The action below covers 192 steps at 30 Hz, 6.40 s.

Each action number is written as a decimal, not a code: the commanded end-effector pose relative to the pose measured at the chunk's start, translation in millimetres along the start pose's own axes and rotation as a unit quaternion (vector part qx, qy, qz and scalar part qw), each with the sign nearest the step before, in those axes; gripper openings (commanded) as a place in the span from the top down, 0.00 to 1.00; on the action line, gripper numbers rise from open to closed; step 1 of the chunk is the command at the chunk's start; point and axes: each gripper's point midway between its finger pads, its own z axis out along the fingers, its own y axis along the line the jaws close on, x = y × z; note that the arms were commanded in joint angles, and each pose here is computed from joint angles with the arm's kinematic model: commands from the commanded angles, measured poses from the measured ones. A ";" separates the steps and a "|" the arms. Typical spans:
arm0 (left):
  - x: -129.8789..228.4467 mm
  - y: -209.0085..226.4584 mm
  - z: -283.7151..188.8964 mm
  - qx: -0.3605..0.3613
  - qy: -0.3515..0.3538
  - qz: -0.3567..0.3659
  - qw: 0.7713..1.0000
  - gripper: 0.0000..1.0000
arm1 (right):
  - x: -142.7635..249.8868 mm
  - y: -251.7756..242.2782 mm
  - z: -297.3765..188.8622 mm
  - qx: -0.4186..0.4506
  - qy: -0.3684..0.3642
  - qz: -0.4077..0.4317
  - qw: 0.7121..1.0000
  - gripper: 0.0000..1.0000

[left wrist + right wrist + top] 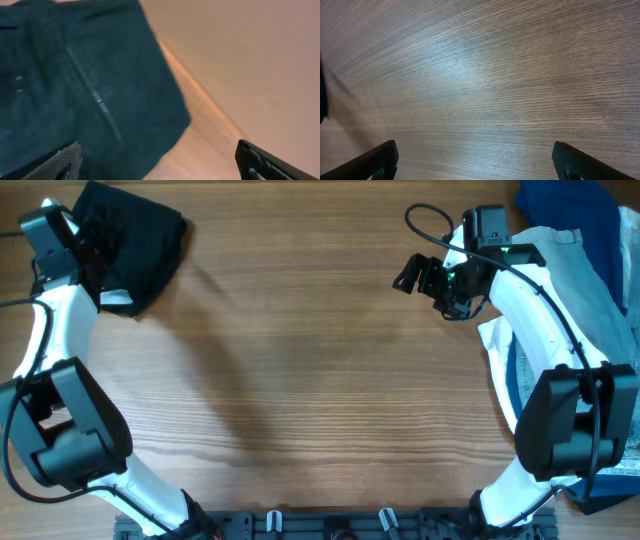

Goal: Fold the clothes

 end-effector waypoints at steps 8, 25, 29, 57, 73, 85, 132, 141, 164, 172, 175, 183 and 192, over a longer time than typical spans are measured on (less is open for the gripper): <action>24.2 14.1 26.4 -0.073 0.009 0.263 0.962 0.00 | -9.8 6.8 -6.3 -0.003 -0.021 -0.007 1.000 0.01; 89.4 102.4 86.0 -0.145 0.098 0.309 0.935 0.01 | -4.9 4.9 -6.1 0.000 -0.011 -0.023 1.000 0.00; 106.6 112.9 96.8 -0.150 0.110 0.288 0.939 0.00 | -4.9 4.9 -6.1 0.000 -0.011 -0.022 1.000 0.01; 91.2 80.6 126.2 -0.139 -0.033 0.066 0.987 0.00 | -6.0 4.8 -6.0 0.001 -0.013 -0.017 1.000 0.00; 20.8 -4.3 54.1 -0.077 -0.066 0.062 0.993 0.00 | -45.3 12.6 -42.8 0.038 -0.103 -0.095 0.989 0.00; -15.5 -51.7 -70.5 -0.074 -0.070 0.062 0.993 0.00 | -49.7 93.1 -238.5 -0.004 -0.310 -0.236 0.921 0.00; -14.7 -51.0 -70.0 -0.075 -0.068 0.062 0.993 0.00 | 94.2 0.7 -246.2 0.023 -0.538 -0.281 0.794 0.00; -14.5 -50.9 -69.9 -0.076 -0.068 0.062 0.993 0.00 | 116.1 -33.7 -188.9 0.021 -0.544 -0.279 0.791 0.00; -14.7 -51.0 -70.0 -0.075 -0.068 0.062 0.993 0.00 | 128.4 -52.3 -158.2 -0.025 -0.590 -0.243 0.770 0.00; -14.7 -51.0 -70.0 -0.075 -0.068 0.062 0.993 0.00 | 129.0 -59.8 -141.3 -0.019 -0.577 -0.242 0.779 0.00; -14.7 -51.0 -70.0 -0.075 -0.068 0.062 0.993 0.00 | 128.9 -59.8 -141.3 -0.020 -0.577 -0.241 0.780 0.00; -14.7 -51.0 -70.0 -0.075 -0.068 0.062 0.993 0.00 | 128.9 -60.0 -140.8 -0.020 -0.577 -0.241 0.780 0.00; -14.5 -50.9 -69.9 -0.076 -0.068 0.062 0.993 0.00 | 128.9 -60.0 -140.8 -0.020 -0.577 -0.241 0.780 0.00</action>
